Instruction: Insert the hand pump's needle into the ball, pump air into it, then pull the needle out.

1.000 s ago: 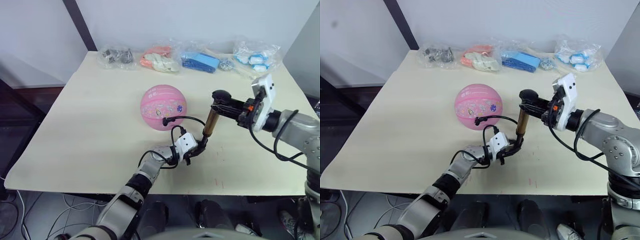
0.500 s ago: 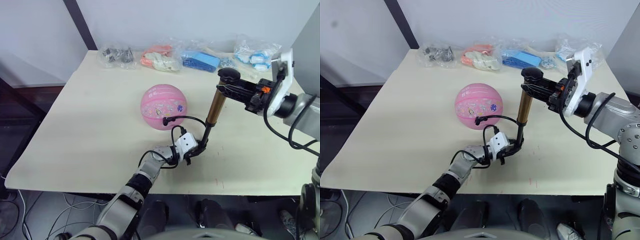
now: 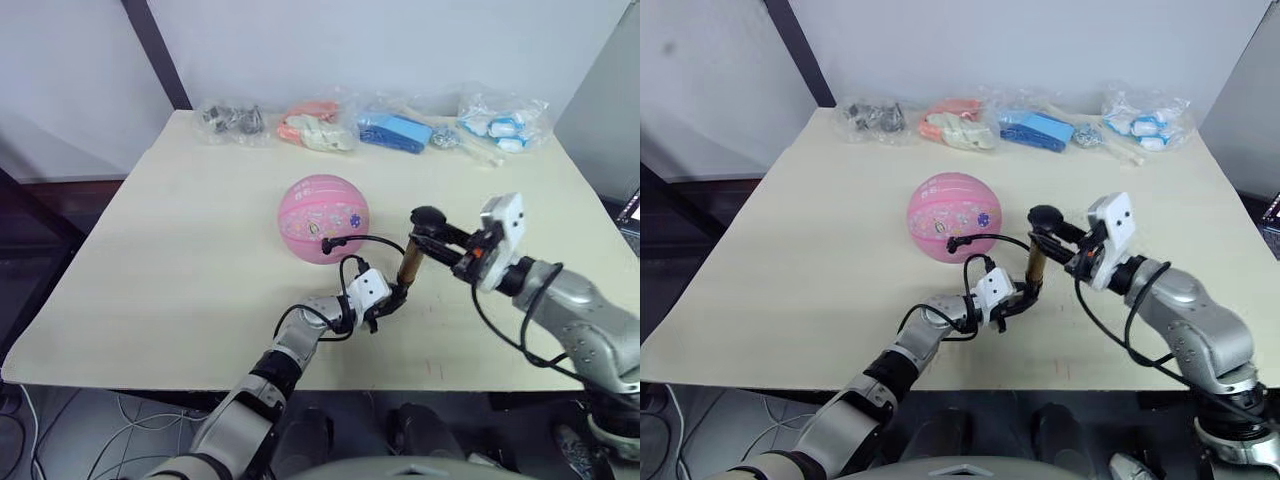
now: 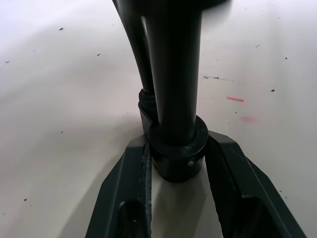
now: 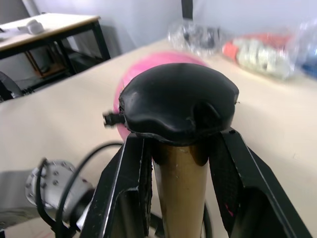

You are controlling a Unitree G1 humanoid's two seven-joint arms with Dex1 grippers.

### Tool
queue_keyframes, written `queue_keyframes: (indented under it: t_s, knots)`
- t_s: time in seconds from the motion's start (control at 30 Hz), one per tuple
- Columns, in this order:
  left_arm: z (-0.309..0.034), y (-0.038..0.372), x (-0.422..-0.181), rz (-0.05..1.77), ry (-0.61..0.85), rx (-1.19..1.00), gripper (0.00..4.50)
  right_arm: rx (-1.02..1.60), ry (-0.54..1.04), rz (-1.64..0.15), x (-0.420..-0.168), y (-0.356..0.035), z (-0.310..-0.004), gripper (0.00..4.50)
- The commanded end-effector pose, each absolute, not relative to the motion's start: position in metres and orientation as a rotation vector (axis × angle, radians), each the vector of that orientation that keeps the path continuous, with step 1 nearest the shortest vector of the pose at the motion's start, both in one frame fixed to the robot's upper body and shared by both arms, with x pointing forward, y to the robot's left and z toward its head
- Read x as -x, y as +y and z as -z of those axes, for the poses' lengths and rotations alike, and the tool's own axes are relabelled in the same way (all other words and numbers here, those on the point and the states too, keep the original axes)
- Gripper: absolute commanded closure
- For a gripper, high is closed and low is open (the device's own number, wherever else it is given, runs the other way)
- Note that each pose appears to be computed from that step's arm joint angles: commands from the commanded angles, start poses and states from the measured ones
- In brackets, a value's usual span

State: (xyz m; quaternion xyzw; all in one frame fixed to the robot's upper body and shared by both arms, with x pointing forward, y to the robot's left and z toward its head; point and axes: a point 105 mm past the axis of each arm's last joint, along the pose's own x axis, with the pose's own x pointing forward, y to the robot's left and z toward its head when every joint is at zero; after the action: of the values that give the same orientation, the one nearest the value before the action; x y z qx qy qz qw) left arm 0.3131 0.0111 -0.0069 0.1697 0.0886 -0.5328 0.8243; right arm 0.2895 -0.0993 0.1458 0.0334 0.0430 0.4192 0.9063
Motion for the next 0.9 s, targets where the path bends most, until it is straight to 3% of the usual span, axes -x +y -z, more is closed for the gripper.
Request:
queue_keyframes:
  t_s: [0.03, 0.23, 0.9]
  knots:
    - [0.072, 0.049, -0.286, 1.108, 0.498, -0.409, 3.43, -0.12, 0.425, -0.891, -0.271, -0.081, -0.056, 3.41]
    - [0.072, 0.048, -0.286, 1.104, 0.493, -0.405, 3.43, -0.106, 0.517, -0.873, -0.261, -0.081, -0.016, 3.41]
    - [0.06, 0.044, -0.286, 1.121, 0.452, -0.347, 3.43, -0.097, 0.445, -0.872, -0.267, -0.086, -0.036, 3.41]
